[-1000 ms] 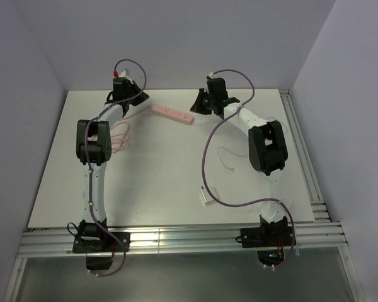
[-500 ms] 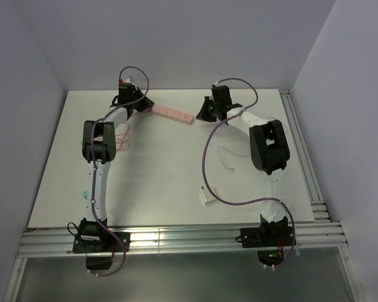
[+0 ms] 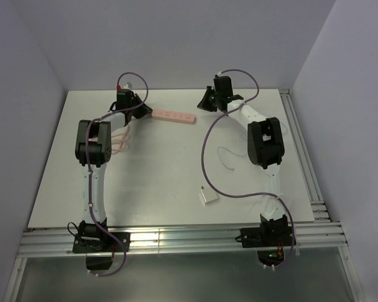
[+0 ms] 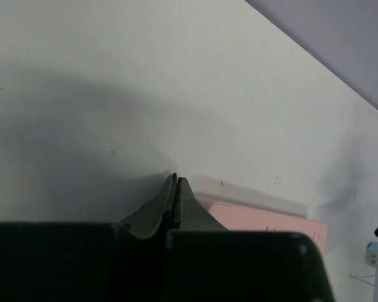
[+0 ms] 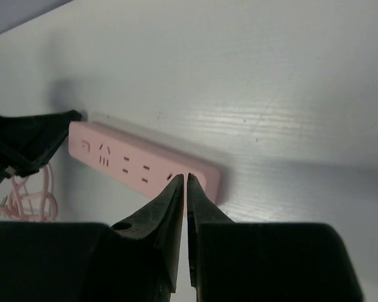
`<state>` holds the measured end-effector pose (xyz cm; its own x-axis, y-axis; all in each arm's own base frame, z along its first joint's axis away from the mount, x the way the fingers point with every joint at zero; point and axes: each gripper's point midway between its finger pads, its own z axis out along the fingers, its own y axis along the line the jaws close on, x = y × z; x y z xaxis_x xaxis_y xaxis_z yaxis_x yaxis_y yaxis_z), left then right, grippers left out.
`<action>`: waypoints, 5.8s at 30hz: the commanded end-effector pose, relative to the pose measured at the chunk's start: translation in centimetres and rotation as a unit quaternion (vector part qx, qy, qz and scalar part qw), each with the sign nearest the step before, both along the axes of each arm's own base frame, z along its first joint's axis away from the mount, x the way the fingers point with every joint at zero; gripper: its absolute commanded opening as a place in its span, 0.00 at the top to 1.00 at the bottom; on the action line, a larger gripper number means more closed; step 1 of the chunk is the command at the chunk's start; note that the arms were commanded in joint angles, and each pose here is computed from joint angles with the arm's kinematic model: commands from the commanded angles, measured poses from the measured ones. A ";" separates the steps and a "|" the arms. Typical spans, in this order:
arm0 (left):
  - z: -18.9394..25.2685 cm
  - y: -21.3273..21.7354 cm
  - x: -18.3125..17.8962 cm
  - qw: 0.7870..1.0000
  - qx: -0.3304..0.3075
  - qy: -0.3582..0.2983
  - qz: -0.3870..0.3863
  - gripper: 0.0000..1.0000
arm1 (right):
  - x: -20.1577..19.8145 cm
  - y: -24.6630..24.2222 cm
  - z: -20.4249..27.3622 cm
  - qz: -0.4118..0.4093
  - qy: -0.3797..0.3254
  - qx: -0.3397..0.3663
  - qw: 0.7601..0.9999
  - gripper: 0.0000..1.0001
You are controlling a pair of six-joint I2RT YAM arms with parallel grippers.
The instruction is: Insert the plug
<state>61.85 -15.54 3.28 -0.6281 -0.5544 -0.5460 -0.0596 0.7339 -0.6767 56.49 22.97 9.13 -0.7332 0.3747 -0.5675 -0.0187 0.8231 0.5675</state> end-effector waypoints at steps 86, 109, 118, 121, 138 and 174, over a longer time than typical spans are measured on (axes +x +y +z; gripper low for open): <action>14.4 -17.2 -37.2 0.927 0.124 -0.247 -0.255 0.01 | -33.8 -13.4 9.3 -0.150 -0.034 -0.065 0.986 0.13; 4.5 -27.7 -44.2 0.742 0.266 -0.280 -0.547 0.23 | -39.0 -12.9 9.1 -0.098 -0.061 0.017 0.993 0.16; 0.8 -27.2 -44.7 0.761 0.282 -0.225 -0.538 0.33 | -39.3 -13.1 10.1 -0.095 -0.073 0.020 0.993 0.16; -0.5 -27.1 -45.1 0.759 0.291 -0.203 -0.546 0.44 | -39.3 -13.0 10.2 -0.093 -0.074 0.020 0.993 0.16; 11.2 -23.5 -39.2 0.934 0.090 -0.119 -0.325 1.00 | -38.4 -12.0 9.7 -0.073 -0.079 0.021 0.994 0.18; 21.9 -16.7 -35.7 0.979 -0.162 0.047 0.110 1.00 | -32.4 3.3 17.0 0.082 -0.232 0.050 0.968 0.26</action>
